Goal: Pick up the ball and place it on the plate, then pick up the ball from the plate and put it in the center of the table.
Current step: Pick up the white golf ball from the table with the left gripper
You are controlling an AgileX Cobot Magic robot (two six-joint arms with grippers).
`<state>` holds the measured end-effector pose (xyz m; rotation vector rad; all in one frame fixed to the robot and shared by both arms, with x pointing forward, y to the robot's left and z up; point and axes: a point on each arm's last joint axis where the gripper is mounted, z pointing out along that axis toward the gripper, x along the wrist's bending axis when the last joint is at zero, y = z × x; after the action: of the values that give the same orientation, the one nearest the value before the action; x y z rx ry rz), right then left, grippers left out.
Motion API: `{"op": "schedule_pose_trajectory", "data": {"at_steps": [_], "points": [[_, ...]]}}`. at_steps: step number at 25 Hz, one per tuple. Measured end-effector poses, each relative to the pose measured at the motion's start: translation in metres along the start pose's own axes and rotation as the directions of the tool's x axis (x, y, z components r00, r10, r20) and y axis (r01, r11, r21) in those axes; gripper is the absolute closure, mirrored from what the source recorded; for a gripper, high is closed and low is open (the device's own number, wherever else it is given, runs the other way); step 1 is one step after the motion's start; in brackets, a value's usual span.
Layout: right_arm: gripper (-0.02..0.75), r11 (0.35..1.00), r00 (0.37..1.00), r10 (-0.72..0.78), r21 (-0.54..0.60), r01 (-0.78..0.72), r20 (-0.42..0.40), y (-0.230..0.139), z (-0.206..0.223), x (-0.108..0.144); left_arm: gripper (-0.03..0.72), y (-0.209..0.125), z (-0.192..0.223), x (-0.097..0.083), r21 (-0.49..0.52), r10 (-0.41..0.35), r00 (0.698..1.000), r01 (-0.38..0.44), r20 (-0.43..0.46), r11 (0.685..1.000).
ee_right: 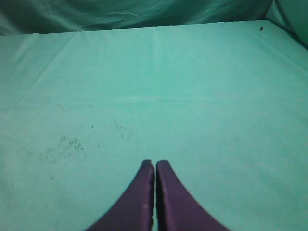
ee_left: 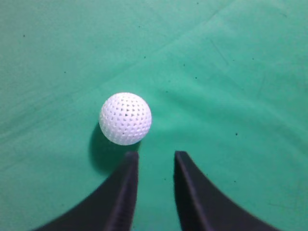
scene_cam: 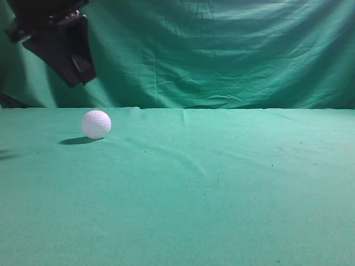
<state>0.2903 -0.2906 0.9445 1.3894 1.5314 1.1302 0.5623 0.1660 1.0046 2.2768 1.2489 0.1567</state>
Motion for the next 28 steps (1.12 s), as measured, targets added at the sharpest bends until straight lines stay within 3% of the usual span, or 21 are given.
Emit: {"op": "schedule_pose_trajectory", "data": {"at_steps": [2, 5, 8, 12, 14, 24, 28], "points": [[0.738, 1.0, 1.0, 0.0, 0.0, 0.0, 0.0, 0.0, 0.0, 0.0, 0.41, 0.005, 0.008, 0.003, 0.015, 0.0, 1.0, 0.0, 0.006, 1.0], [0.738, 1.0, 1.0, 0.0, 0.0, 0.0, 0.0, 0.0, 0.0, 0.0, 0.136, 0.006, 0.019, 0.006, 0.034, -0.023, 1.0, 0.023, 0.007, 0.999], [0.738, 1.0, 1.0, 0.0, 0.0, 0.0, 0.0, 0.0, 0.0, 0.0, 0.027, 0.005, 0.031, 0.01, 0.046, -0.036, 0.999, 0.036, 0.002, 0.998], [0.738, 1.0, 1.0, 0.0, 0.0, 0.0, 0.0, 0.0, 0.0, 0.0, 0.043, 0.002, 0.047, 0.016, 0.052, -0.048, 0.999, 0.049, -0.014, 0.997], [0.738, 1.0, 1.0, 0.0, 0.0, 0.0, 0.0, 0.0, 0.0, 0.0, 0.091, 0.002, 0.054, 0.018, 0.05, -0.052, 0.998, 0.053, -0.022, 0.997], [0.738, 1.0, 1.0, 0.0, 0.0, 0.0, 0.0, 0.0, 0.0, 0.0, 0.088, 0.01, 0.074, 0.026, 0.049, -0.055, 0.998, 0.057, -0.03, 0.997], [0.738, 1.0, 1.0, 0.0, 0.0, 0.0, 0.0, 0.0, 0.0, 0.0, 0.22, 0.01, 0.077, 0.027, 0.055, -0.045, 0.998, 0.047, -0.036, 0.997]]}}
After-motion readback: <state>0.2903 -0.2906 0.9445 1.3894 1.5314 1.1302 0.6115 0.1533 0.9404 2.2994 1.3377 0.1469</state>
